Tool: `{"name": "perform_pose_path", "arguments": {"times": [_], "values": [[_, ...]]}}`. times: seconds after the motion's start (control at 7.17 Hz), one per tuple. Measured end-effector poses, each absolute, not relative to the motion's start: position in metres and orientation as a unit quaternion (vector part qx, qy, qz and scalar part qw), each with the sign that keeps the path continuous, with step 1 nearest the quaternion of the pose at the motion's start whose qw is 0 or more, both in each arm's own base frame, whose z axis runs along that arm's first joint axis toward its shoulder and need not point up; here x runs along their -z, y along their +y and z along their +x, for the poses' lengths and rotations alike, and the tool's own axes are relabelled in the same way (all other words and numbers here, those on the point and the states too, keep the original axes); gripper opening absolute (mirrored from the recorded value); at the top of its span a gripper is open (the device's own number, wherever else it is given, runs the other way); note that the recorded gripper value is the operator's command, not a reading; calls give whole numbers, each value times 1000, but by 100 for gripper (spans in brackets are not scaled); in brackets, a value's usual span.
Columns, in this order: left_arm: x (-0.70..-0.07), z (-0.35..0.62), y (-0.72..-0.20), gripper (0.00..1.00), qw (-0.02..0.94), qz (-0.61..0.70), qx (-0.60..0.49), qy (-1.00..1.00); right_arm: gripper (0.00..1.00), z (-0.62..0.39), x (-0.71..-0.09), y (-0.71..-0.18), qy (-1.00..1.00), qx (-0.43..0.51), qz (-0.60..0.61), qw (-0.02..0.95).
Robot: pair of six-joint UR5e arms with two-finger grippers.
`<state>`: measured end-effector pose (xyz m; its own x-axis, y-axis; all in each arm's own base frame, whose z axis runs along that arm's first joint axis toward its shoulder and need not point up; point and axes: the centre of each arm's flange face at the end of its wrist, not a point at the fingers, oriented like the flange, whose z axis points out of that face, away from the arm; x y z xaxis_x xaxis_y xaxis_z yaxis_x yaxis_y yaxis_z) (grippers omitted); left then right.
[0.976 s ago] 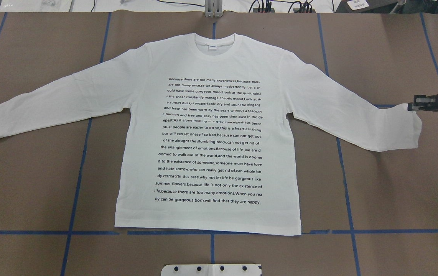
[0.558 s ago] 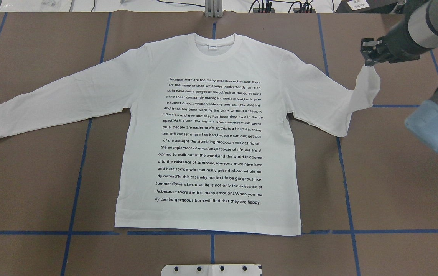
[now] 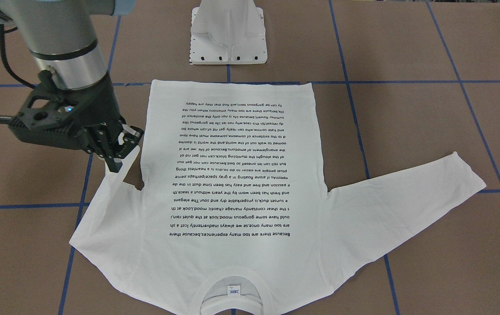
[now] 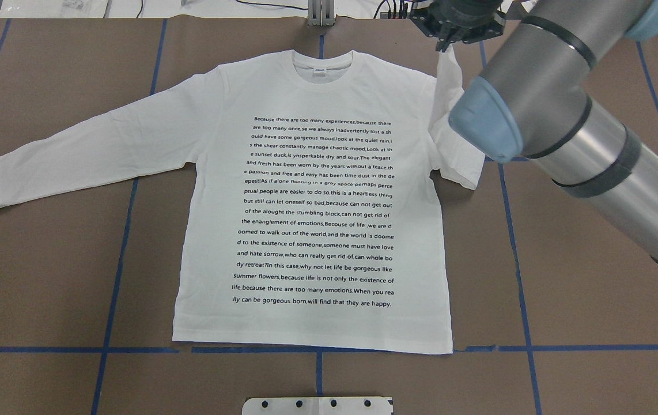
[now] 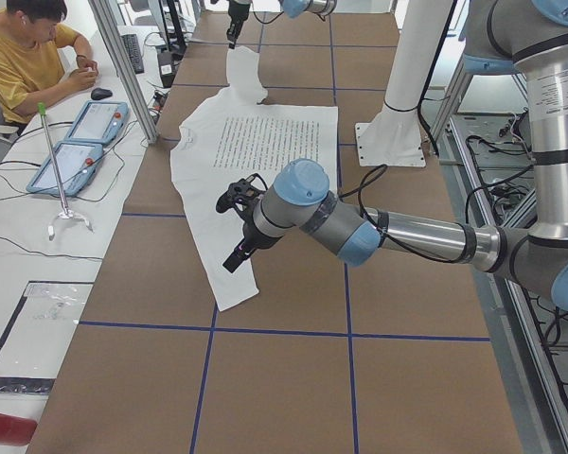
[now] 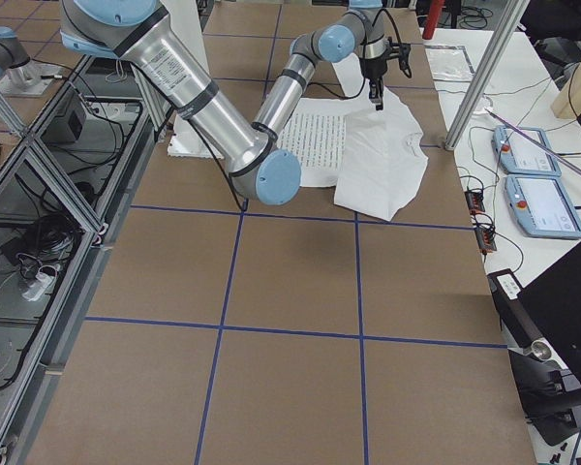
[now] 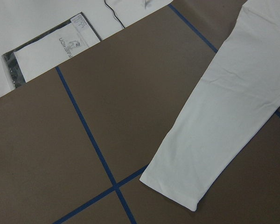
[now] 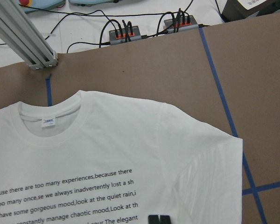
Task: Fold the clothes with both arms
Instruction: 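Grasp the sleeve cuff with the right gripper and fold it across the chest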
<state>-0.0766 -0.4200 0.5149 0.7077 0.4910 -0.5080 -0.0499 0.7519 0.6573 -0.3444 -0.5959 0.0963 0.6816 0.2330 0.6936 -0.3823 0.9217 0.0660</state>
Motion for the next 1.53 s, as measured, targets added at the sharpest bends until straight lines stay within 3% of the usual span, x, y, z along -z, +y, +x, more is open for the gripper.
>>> {"name": "perform_pose_path", "arguments": {"times": [0.42, 0.84, 0.98, 1.12, 1.26, 1.53], "values": [[-528, -77, -422, 100, 871, 310, -153, 350, 0, -556, -83, -605, -352, -200, 180, 897], [-552, -77, -425, 100, 868, 318, -156, 349, 0, -647, -40, -580, -381, -217, 208, 874], [-557, -77, -425, 100, 868, 318, -156, 349, 36, -662, -20, -576, -391, -225, 207, 868], [-558, -77, -425, 100, 867, 319, -156, 349, 94, -670, -9, -572, -402, -229, 207, 862], [-559, -77, -425, 100, 867, 319, -156, 349, 99, -673, -4, -570, -408, -230, 206, 859], [-559, -77, -424, 100, 867, 319, -156, 349, 99, -673, 8, -569, -415, -231, 206, 856]]}}
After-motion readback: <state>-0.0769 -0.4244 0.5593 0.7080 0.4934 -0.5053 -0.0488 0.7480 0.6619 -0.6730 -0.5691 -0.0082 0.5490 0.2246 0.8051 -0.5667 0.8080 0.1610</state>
